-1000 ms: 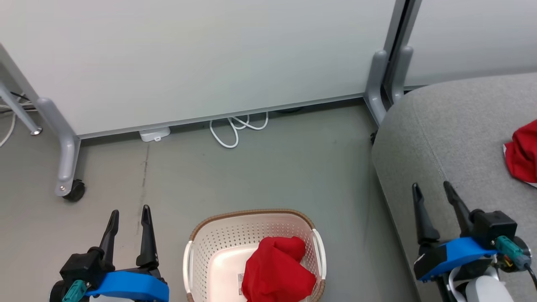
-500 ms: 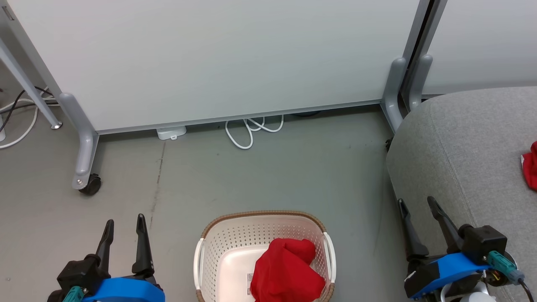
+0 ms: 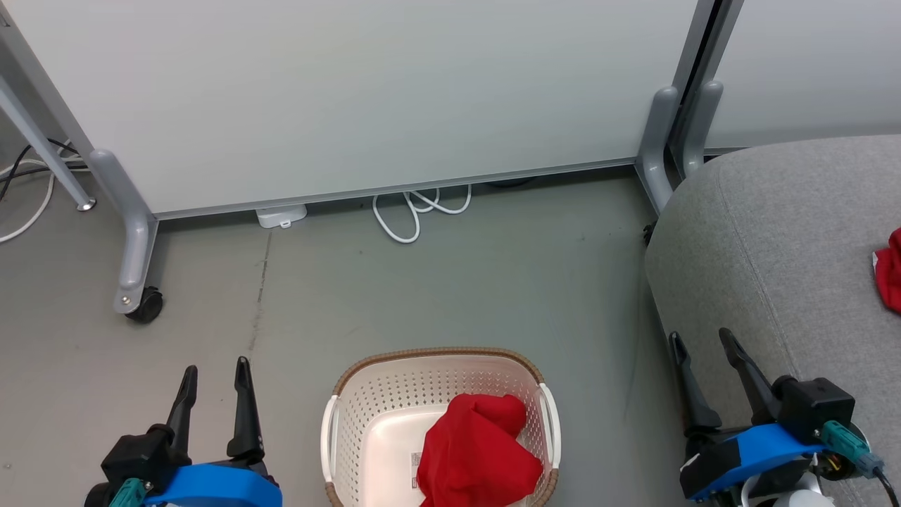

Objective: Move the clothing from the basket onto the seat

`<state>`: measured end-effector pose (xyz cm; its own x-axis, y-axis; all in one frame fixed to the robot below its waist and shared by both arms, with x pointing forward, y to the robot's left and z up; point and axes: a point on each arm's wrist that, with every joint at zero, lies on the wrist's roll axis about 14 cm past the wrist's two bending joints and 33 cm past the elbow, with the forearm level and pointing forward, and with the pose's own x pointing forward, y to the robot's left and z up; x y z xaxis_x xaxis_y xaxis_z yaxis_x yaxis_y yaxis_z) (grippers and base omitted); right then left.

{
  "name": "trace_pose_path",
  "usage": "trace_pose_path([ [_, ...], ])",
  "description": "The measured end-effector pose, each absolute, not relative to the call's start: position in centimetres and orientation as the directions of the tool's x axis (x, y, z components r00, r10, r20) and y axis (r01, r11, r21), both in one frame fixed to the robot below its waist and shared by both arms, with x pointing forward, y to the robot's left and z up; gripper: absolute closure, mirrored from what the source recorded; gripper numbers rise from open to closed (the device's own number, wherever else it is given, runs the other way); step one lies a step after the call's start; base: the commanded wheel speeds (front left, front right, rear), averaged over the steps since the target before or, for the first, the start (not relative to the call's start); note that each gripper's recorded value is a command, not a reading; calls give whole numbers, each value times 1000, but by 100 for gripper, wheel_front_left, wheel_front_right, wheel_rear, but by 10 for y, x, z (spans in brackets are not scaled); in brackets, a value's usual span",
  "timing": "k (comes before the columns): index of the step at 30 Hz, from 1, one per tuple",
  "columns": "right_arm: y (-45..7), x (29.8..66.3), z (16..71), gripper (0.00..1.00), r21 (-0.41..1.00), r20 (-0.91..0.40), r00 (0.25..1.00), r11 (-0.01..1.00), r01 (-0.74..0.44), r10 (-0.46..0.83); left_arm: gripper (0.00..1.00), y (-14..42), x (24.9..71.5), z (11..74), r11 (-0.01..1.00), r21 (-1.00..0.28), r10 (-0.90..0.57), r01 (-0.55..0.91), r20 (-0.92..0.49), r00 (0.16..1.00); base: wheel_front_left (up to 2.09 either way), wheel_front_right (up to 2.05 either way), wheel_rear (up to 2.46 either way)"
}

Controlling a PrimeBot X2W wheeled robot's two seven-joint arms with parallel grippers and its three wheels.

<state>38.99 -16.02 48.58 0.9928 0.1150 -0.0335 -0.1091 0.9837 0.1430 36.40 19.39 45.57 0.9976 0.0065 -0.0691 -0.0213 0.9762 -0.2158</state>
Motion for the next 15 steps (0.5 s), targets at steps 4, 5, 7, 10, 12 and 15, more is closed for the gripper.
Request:
trace_pose_path([
  [4,-160,392,483,0,146,-40,993,983,-107,114,0,186,369,452,976,-220,-18,0,-79,997,0,0,0],
  [5,-160,392,482,0,148,-42,993,983,-107,115,0,183,371,451,975,-221,-26,7,-83,996,0,0,0],
  [7,-160,395,480,0,148,-46,992,983,-108,116,0,178,374,446,975,-223,-41,19,-97,994,0,0,0],
  [10,-157,403,482,0,151,-40,991,982,-117,124,0,166,383,439,972,-232,-75,46,-117,990,0,0,0],
  [12,-155,410,482,0,152,-35,991,981,-124,131,0,157,391,432,969,-235,-104,70,-134,985,0,0,0],
  [15,-151,423,482,0,149,-28,989,979,-139,145,0,136,406,420,963,-242,-164,122,-163,973,0,0,0],
])
